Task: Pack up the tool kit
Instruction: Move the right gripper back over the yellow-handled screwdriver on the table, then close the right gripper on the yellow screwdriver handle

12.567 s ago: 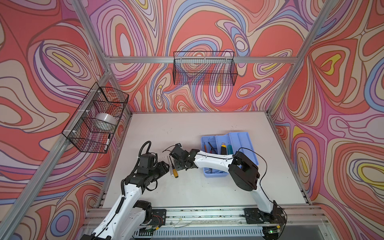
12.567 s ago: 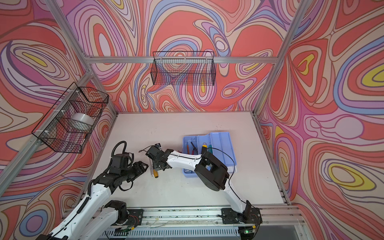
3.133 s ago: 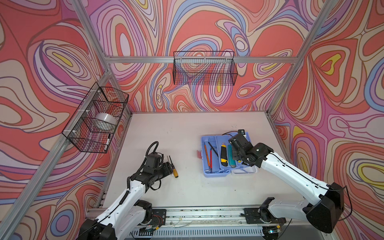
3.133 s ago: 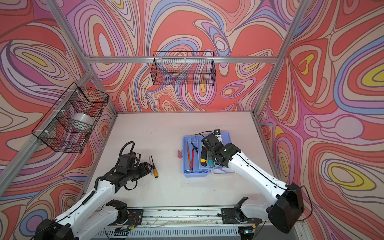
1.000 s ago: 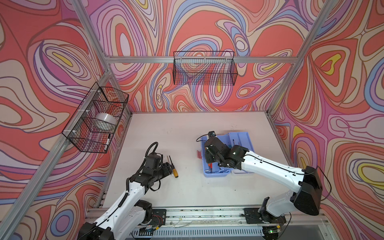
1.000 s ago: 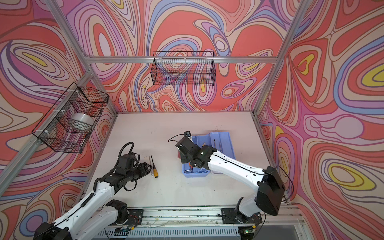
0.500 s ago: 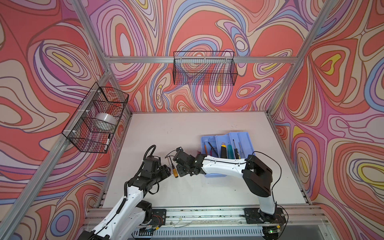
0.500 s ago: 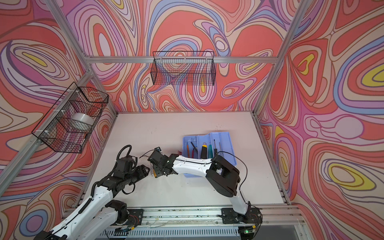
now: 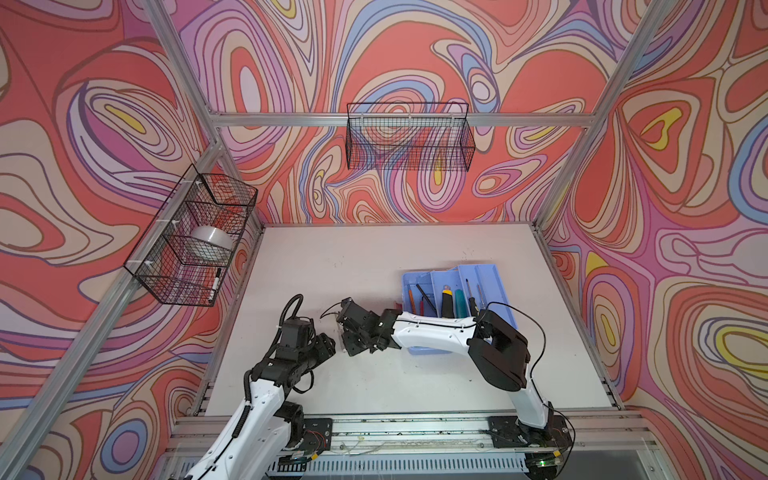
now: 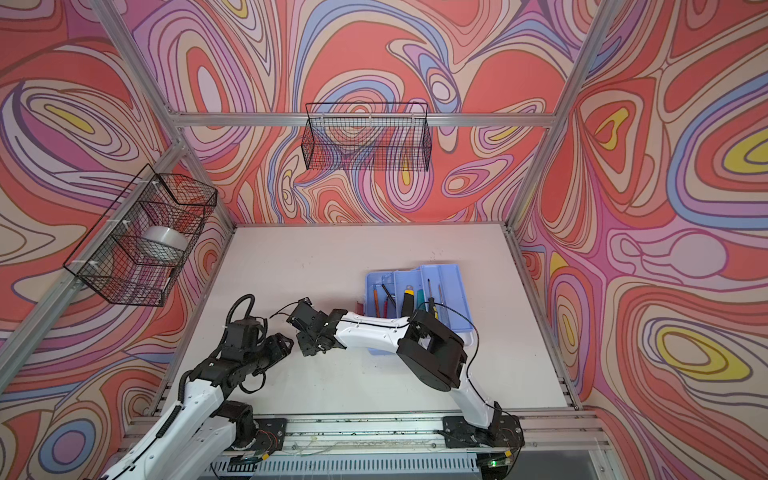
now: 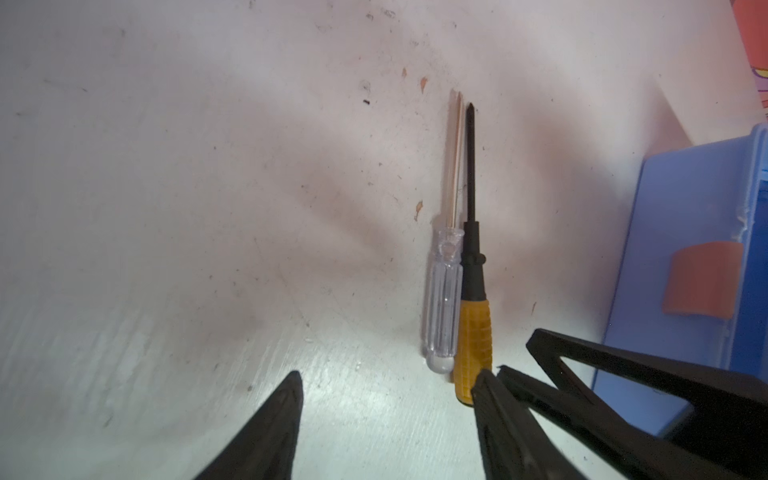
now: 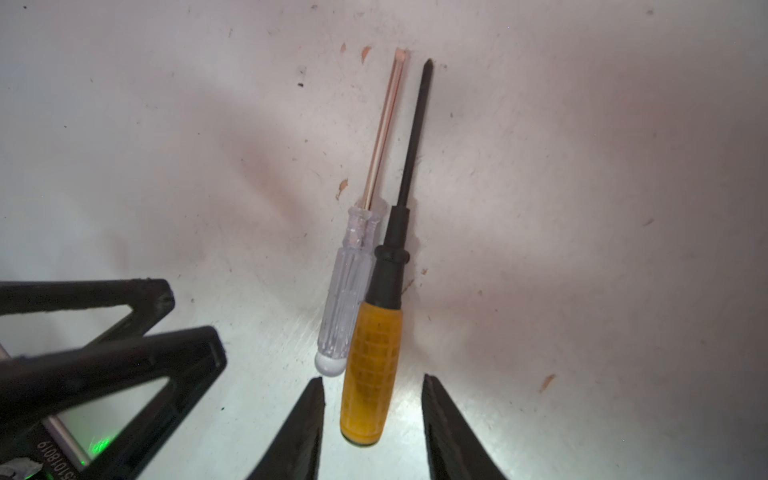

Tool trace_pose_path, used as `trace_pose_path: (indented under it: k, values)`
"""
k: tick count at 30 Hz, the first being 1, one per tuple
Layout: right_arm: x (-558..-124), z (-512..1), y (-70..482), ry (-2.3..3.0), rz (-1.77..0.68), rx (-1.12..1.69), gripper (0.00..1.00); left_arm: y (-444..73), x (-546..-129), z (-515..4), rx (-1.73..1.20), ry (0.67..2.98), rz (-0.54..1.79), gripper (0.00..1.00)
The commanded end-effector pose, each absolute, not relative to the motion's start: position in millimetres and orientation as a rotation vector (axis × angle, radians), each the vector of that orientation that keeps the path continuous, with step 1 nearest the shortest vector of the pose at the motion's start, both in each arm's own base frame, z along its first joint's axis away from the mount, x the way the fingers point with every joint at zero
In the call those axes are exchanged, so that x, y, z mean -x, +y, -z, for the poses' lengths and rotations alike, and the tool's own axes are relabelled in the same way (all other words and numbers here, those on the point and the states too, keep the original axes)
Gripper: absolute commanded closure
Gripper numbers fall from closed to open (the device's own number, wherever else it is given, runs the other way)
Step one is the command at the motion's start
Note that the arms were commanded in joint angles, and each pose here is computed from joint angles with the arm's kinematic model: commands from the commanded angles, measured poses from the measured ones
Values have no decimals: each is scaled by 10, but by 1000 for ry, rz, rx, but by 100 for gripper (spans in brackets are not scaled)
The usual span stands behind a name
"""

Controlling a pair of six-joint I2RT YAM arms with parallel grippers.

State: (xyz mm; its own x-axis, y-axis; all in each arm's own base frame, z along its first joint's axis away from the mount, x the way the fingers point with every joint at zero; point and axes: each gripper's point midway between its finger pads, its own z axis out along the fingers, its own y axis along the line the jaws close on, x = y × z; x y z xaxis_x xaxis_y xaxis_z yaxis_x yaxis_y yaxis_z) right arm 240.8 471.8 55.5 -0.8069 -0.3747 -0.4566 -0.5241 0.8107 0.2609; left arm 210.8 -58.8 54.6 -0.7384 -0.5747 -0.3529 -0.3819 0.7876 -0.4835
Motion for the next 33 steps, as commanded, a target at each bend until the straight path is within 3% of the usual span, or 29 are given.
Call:
trace_pose_path:
  k: [1,33]
  values:
    - [-2394,-431,4733,2624,-495,703,60,-576,-2059,-500,745,2498,528,34]
    - [-2470,-16,4666,2668,-315,728,68,-598,-2097,-475,731,2508,535,35]
